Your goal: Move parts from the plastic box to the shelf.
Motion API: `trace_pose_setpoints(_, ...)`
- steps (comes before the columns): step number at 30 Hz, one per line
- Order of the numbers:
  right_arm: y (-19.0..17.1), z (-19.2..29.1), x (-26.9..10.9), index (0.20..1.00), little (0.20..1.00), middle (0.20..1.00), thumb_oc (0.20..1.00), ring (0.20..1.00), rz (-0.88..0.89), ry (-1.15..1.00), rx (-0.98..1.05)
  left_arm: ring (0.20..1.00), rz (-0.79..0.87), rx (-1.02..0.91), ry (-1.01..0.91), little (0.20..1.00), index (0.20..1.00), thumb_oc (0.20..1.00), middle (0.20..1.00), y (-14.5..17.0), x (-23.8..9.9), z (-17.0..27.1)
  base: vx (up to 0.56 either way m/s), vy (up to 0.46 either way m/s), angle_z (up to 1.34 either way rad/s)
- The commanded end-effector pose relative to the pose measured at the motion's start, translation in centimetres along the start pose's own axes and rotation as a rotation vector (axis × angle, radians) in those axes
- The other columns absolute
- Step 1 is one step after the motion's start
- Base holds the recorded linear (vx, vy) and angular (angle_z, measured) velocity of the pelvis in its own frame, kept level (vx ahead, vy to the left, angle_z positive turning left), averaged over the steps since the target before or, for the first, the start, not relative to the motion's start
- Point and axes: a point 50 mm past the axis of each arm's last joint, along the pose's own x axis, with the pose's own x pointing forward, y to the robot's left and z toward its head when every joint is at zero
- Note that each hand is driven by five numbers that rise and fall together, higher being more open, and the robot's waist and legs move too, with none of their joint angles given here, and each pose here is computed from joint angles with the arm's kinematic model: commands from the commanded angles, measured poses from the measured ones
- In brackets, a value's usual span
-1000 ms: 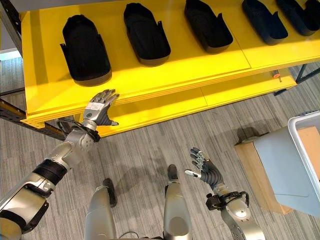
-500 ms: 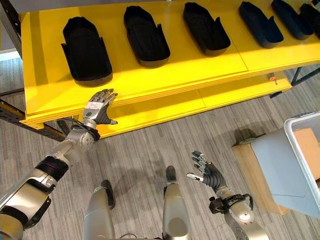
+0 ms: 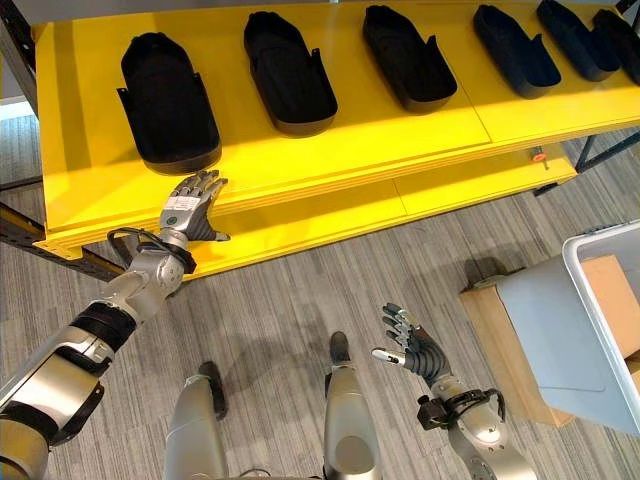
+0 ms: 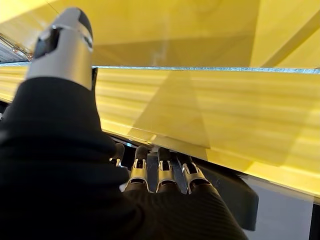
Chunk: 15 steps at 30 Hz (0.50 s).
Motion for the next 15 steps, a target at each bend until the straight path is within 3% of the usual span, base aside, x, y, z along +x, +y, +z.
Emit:
trace_pose_setpoints(1, -1.1, 2.7, -0.5, 1.000, 1.000, 1.000, 1.000, 1.000, 0.020, -0.097, -0.068, 1.000, -0.006, 0.004, 0.119, 1.000, 1.000, 1.000, 1.000, 0.4, 0.4, -2.3, 0.00, 0.000, 0.00)
trace_pose_setpoints(15, -1.2, 2.8, -0.4, 1.000, 1.000, 1.000, 1.000, 1.000, 0.041, -0.090, -0.079, 1.000, 0.004, 0.037, 0.174, 1.000, 1.000, 1.000, 1.000, 1.9, 1.7, -3.5, 0.00, 0.002, 0.00)
